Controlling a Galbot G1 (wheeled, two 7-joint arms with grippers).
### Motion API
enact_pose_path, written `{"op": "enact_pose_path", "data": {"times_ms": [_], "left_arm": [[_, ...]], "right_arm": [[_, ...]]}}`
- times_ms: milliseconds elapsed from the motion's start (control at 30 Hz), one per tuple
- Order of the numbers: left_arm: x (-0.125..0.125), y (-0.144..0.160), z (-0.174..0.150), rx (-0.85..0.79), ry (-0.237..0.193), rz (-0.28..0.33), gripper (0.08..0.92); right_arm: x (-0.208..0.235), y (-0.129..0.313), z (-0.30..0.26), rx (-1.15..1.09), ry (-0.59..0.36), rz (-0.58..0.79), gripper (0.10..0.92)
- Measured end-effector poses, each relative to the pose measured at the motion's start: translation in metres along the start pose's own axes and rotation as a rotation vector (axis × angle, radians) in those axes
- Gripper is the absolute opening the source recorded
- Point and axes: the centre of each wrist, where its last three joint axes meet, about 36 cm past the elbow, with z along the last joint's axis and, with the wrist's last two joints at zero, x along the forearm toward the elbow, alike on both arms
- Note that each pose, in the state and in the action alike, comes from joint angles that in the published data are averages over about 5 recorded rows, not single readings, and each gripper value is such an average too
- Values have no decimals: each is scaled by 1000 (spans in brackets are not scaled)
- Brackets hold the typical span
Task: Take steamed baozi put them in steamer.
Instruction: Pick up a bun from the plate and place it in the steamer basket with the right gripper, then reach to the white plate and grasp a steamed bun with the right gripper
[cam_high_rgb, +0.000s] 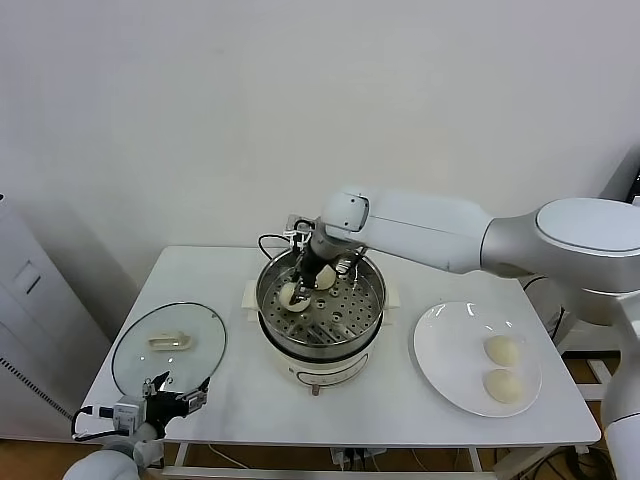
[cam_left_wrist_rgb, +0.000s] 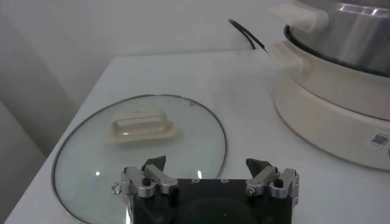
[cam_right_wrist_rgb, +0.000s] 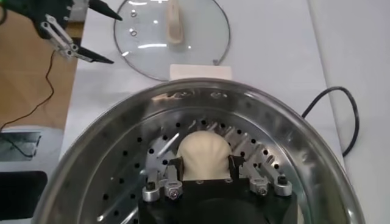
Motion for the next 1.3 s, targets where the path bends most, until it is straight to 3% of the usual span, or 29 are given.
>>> {"op": "enact_pose_path", "data": {"times_ms": [400,900,1300], "left_arm": [[1,-1,0,6,-4,-1,823],[7,-1,-1,5,-4,-4,823],[8,0,-3,0,-8,-7,823]], "right_arm": [[27,-7,7,6,-7,19,806],[156,-22,117,64,66,-2,823],[189,3,242,44,132,-64,823]]}}
